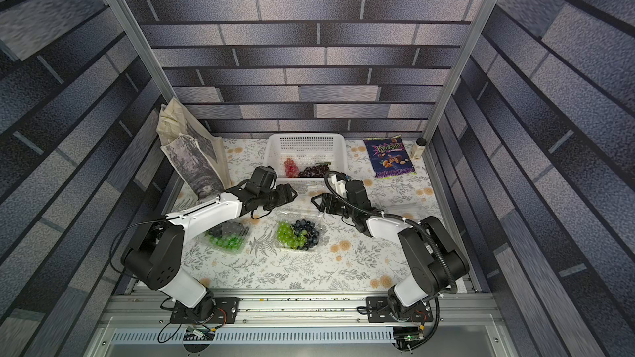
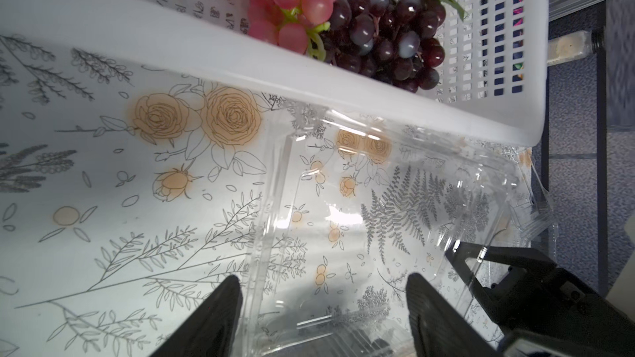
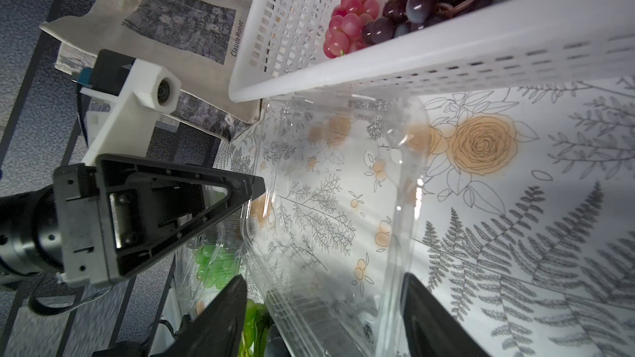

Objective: Pack grapes into containers
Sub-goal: Close the packing box at the center of the board.

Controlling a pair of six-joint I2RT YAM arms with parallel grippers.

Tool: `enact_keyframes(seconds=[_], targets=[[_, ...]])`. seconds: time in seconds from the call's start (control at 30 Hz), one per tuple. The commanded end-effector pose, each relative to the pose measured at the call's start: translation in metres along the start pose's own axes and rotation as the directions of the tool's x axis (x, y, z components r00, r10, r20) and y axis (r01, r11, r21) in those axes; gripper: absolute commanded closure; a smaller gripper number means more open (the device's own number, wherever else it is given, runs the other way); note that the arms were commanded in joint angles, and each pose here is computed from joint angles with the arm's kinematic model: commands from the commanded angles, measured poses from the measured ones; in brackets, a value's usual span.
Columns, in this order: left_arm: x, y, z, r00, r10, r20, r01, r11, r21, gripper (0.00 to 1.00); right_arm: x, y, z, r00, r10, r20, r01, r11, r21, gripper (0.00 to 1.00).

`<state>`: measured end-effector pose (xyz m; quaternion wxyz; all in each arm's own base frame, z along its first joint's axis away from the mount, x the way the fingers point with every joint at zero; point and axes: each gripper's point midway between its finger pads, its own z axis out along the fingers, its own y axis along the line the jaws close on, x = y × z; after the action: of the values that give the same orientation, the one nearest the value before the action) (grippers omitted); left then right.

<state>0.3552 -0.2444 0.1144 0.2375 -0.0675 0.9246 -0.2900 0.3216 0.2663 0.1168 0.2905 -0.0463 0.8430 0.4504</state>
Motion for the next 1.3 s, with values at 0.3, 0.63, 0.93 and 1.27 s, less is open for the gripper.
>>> enact_keyframes(seconds=[0.3, 0.63, 0.93, 1.27], targets=[[0.014, 0.0, -0.007, 1.0, 0.018, -0.014, -0.019, 1.0, -0.016, 0.22, 0.006, 0.001, -0.004, 1.0, -0.017, -0.014, 0.017, 1.0, -0.004, 0.28], [0.026, 0.003, -0.01, 1.0, 0.01, -0.015, -0.011, 1.0, -0.024, 0.22, 0.021, 0.0, -0.001, 0.999, -0.003, -0.037, 0.003, 1.0, -0.004, 0.28], [0.013, -0.004, -0.015, 0.999, 0.035, 0.006, -0.035, 0.999, -0.022, 0.22, 0.005, 0.013, -0.005, 0.999, -0.05, -0.019, 0.05, 0.999, 0.001, 0.28], [-0.005, -0.012, -0.017, 0.999, 0.038, 0.029, -0.038, 0.999, -0.001, 0.22, -0.013, 0.026, -0.003, 0.993, -0.118, -0.022, 0.118, 0.993, 0.005, 0.27]])
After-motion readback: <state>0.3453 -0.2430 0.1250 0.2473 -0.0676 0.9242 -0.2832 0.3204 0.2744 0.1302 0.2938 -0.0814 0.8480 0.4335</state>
